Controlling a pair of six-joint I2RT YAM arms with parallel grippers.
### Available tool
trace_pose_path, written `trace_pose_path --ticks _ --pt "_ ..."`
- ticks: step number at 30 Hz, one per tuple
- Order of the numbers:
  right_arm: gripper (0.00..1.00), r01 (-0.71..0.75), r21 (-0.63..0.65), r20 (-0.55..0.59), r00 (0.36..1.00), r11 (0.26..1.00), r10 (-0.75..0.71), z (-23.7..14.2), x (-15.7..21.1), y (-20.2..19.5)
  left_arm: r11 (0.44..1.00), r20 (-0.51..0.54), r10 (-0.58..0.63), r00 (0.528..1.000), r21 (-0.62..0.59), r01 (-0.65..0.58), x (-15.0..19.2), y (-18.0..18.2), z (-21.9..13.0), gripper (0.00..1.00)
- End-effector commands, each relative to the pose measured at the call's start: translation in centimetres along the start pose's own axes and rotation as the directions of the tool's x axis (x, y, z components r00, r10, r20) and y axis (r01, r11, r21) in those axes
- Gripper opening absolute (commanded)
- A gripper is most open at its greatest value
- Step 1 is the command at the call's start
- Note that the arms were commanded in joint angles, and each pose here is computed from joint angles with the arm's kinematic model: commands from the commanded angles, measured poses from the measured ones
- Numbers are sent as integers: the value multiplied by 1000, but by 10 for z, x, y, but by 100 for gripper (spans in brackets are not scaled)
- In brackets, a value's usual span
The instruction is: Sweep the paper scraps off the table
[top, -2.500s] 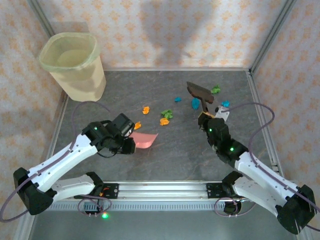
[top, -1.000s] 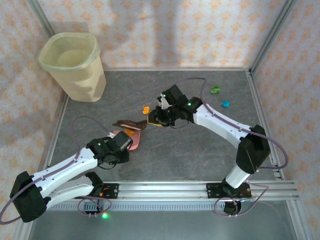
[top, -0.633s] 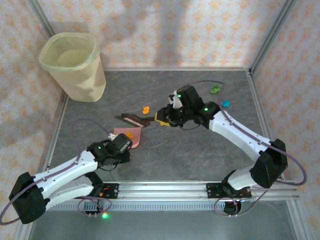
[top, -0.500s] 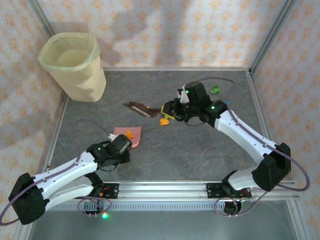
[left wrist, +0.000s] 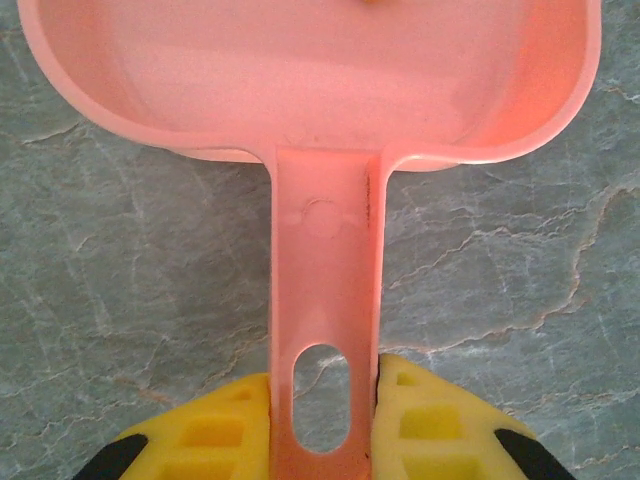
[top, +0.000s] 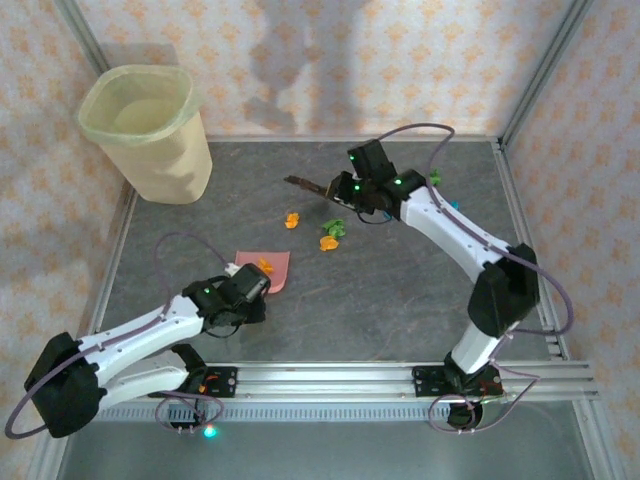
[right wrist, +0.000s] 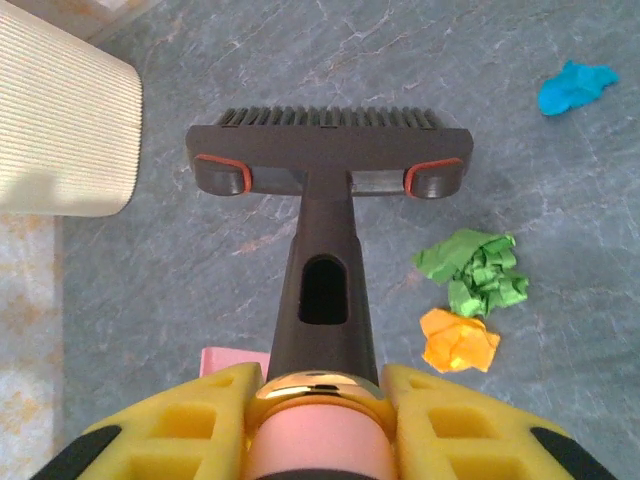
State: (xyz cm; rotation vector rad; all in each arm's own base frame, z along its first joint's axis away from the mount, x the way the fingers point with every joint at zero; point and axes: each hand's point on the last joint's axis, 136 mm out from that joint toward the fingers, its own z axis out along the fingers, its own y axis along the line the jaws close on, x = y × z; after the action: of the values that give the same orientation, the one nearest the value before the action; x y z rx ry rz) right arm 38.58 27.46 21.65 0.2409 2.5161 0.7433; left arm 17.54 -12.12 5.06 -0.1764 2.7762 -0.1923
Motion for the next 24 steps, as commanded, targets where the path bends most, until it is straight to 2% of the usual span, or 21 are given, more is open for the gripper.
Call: trace_pose_path --ticks 1,5,11,17,24 --pt "0 15 -2 -6 1000 1000 -15 8 -6 11 999 -29 41 999 -2 -41 0 -7 2 0" --pt "0 32 4 -65 997 999 -32 23 7 20 999 -32 42 999 -14 -42 -3 -10 7 0" --pt "0 98 7 -193 977 995 -95 29 51 30 998 -12 58 998 -24 -59 -14 -16 7 0" --pt "0 79 -69 -246 965 994 -94 10 86 38 998 -1 62 998 -30 -62 -19 -19 10 0" --pt "0 -56 -174 -333 943 983 -5 -22 119 37 997 21 63 998 -41 -62 -25 -19 11 0"
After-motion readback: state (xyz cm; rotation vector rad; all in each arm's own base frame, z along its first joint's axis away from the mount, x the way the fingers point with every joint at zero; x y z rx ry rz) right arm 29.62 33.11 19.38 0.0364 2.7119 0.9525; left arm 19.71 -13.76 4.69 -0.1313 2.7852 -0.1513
